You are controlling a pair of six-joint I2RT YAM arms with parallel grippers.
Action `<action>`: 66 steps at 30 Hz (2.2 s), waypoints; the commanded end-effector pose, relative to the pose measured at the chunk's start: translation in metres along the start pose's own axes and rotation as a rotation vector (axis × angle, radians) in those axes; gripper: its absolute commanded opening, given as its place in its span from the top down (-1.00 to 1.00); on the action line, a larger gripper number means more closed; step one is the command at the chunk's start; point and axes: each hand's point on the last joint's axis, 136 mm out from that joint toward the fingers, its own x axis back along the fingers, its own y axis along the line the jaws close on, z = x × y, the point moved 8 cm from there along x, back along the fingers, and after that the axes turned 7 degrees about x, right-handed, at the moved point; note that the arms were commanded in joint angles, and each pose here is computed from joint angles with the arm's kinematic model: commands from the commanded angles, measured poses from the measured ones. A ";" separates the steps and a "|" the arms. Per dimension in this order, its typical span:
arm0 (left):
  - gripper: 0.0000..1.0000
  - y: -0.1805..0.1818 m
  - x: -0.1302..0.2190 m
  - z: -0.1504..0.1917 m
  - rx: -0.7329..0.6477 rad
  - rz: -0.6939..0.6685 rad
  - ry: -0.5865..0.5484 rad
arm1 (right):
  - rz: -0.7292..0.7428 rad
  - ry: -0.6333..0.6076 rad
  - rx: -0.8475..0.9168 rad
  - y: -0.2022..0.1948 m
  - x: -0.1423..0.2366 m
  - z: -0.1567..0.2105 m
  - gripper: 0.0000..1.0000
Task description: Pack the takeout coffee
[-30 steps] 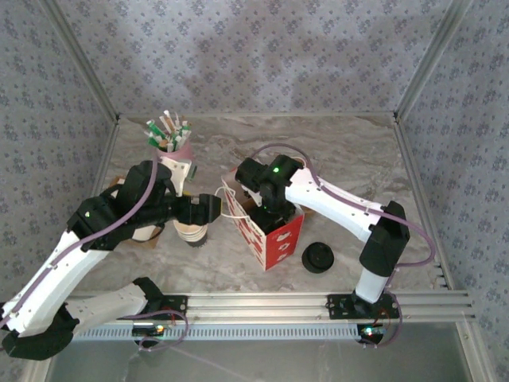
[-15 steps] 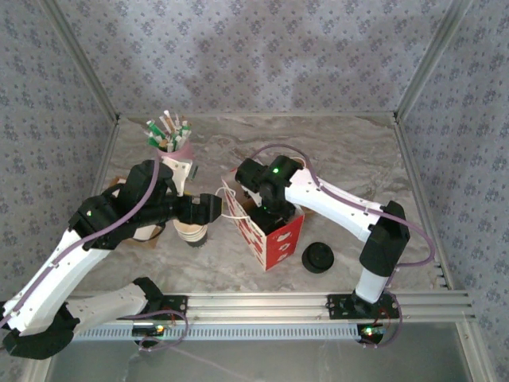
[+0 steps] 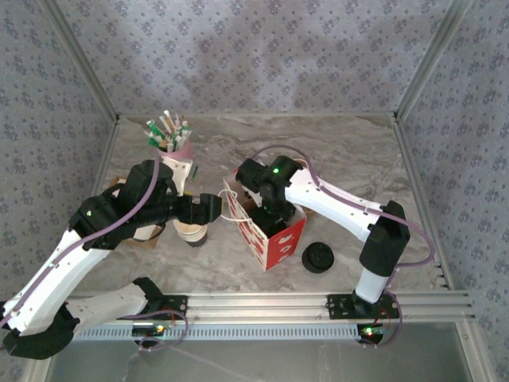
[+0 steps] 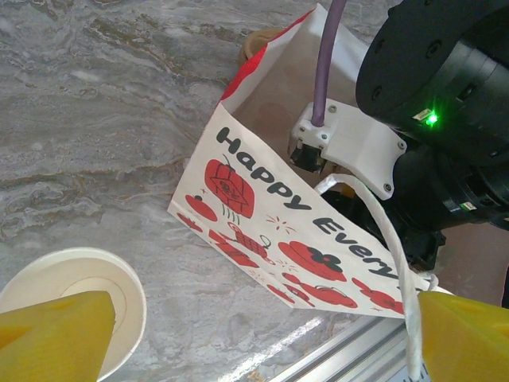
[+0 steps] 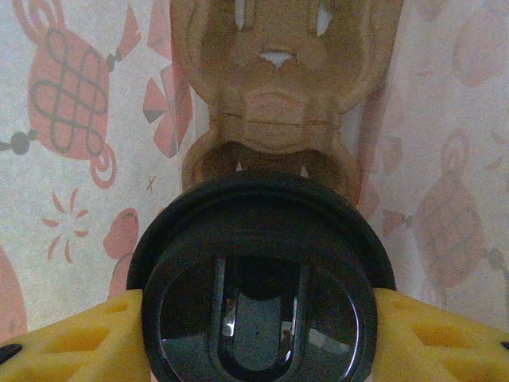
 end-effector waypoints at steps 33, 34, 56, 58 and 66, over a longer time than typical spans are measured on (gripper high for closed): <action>-0.92 -0.001 -0.004 -0.001 -0.016 0.001 -0.010 | -0.012 -0.015 0.015 -0.001 -0.002 0.008 -0.21; -0.93 -0.002 -0.004 -0.001 -0.016 0.002 -0.011 | -0.012 -0.014 0.014 -0.001 -0.003 0.008 -0.21; -0.92 -0.003 -0.004 -0.003 -0.017 0.005 -0.013 | -0.030 0.023 0.004 -0.002 -0.013 0.007 -0.21; -0.93 -0.003 -0.005 -0.003 -0.019 0.004 -0.010 | -0.031 0.029 0.002 -0.002 -0.014 0.007 -0.21; -0.92 -0.004 -0.006 -0.003 -0.020 0.006 -0.008 | -0.038 0.044 0.002 -0.003 -0.015 0.007 -0.21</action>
